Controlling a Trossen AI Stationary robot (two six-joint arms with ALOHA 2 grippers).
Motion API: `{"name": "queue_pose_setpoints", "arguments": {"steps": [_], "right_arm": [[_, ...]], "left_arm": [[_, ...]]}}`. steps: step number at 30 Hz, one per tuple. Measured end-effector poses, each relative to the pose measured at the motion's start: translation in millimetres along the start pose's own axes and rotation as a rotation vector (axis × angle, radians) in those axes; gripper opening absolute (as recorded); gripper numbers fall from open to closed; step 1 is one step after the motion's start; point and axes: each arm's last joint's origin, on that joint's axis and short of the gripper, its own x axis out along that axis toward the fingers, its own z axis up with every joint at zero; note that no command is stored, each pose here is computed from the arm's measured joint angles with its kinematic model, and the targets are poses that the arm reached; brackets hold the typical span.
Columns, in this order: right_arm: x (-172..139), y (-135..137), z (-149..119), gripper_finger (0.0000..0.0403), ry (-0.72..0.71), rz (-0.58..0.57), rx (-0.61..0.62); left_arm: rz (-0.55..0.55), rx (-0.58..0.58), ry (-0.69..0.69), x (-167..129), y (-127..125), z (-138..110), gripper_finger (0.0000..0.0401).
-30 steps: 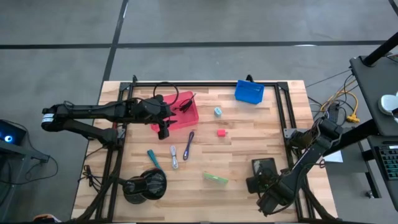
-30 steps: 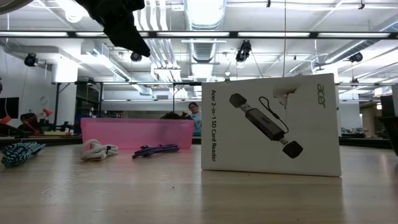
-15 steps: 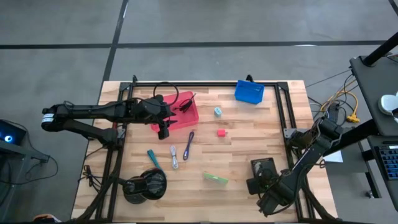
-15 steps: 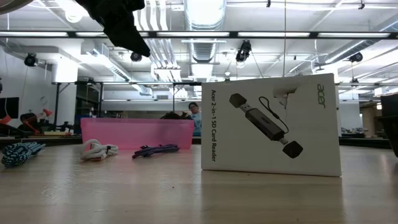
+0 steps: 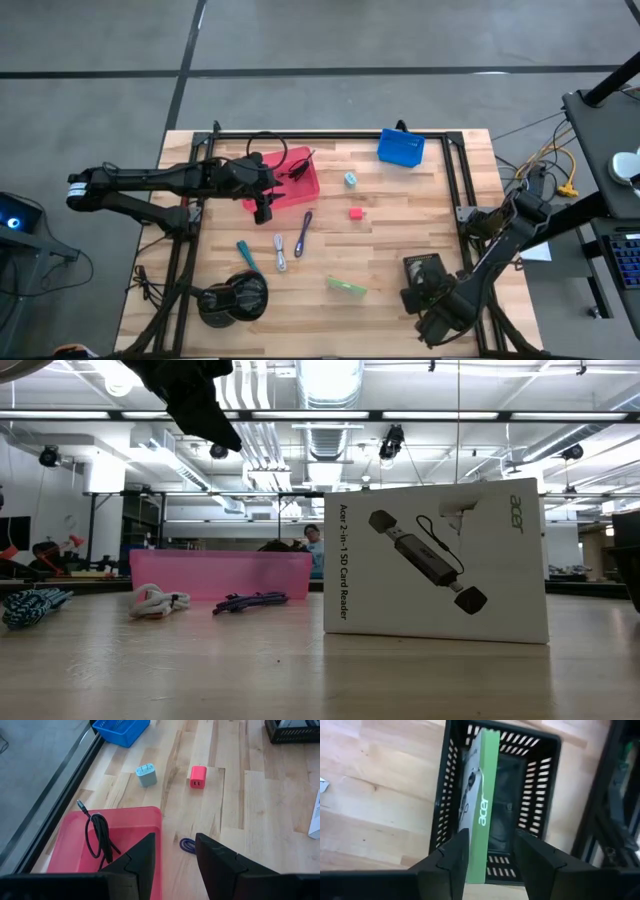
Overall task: Pick and place items into bin
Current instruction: Put the usb box into the black bin
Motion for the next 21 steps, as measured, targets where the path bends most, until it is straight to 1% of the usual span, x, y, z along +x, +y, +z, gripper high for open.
{"name": "queue_pose_setpoints", "arguments": {"steps": [2,5,8,9,21], "right_arm": [[-3.1,0.9,1.0,0.0141,-0.025,0.025,-0.012],[-7.2,6.2,1.0,0.0134,-0.071,0.113,-0.043],[-8.1,12.5,-1.3,0.0123,-0.085,0.197,-0.086],[-8.3,13.7,-1.7,0.0118,-0.084,0.210,-0.097],[-7.7,16.8,-4.9,0.0053,-0.056,0.241,-0.117]], "left_arm": [[0.000,0.000,0.000,0.0,0.0,0.0,0.0124],[0.000,0.000,0.000,0.0,0.0,0.0,0.0124],[0.000,0.001,0.000,0.1,0.0,0.0,0.0124],[0.000,0.001,0.000,0.1,0.0,0.0,0.0124],[0.000,0.005,0.019,5.0,-1.0,-1.5,0.0124]]}}
